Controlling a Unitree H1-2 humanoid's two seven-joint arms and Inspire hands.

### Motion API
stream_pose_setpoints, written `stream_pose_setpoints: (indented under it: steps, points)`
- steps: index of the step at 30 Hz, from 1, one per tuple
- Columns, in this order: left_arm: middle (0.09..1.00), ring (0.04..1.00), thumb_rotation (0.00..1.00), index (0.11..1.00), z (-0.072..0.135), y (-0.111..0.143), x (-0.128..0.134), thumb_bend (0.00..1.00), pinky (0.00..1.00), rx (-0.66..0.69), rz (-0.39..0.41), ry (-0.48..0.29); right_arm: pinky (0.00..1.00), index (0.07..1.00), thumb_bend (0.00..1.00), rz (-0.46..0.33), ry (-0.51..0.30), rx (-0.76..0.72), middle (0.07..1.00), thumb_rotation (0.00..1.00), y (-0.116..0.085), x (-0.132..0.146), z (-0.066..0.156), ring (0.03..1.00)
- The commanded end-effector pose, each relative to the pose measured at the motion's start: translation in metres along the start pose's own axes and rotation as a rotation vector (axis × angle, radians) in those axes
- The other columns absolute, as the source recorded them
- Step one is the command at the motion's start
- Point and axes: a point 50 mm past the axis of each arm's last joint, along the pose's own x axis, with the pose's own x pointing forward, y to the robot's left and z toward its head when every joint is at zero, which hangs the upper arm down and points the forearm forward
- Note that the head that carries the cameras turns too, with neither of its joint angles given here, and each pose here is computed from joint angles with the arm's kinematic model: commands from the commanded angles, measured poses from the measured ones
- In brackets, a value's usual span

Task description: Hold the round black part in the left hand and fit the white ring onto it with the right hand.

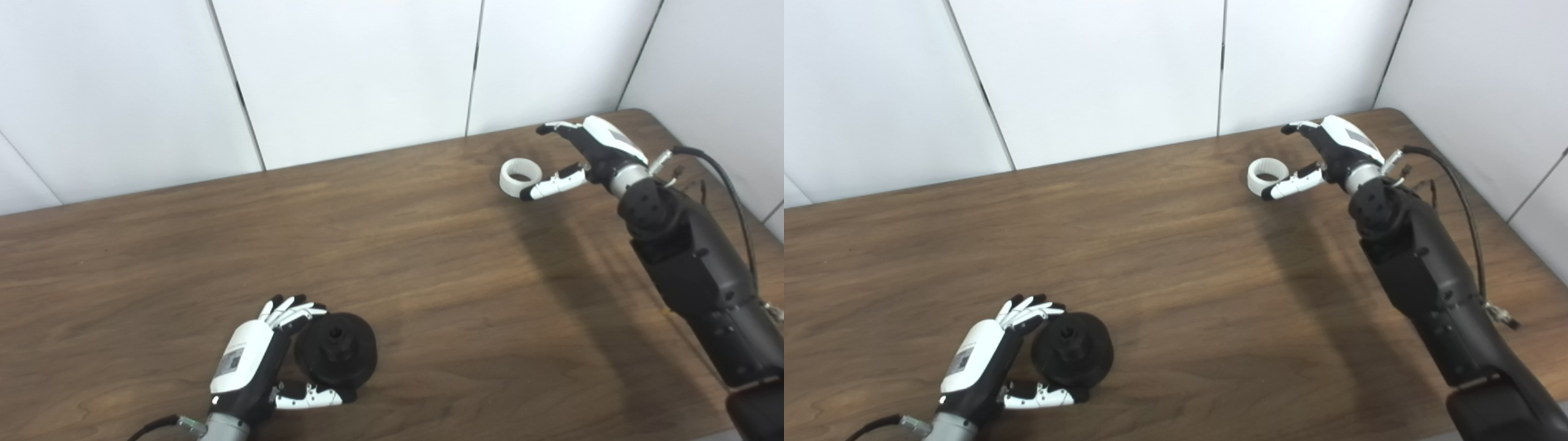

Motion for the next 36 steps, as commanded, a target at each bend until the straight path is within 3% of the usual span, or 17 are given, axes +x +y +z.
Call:
stream_pose_setpoints:
  steps: [1, 15, 36]
  points:
    - [0.819, 0.922, 0.07, 0.484, -0.023, -0.003, -0.017, 0.53, 1.0, 0.065, -0.061, 0.088, 0.99, 0.866, 0.89, -0.097, -0.045, -0.054, 0.939, 0.32, -0.037, 0.01, 0.017, 0.983]
    - [0.819, 0.922, 0.07, 0.483, -0.021, -0.002, -0.024, 0.53, 1.0, 0.056, -0.062, 0.088, 0.99, 0.853, 0.88, -0.018, -0.029, -0.181, 0.928, 0.35, -0.05, 0.04, 0.039, 0.981]
    - [0.82, 0.922, 0.07, 0.484, -0.017, 0.0, -0.025, 0.52, 1.0, 0.067, -0.063, 0.088, 0.99, 0.793, 0.96, 0.075, 0.022, -0.292, 0.937, 0.38, -0.034, 0.051, 0.037, 0.987]
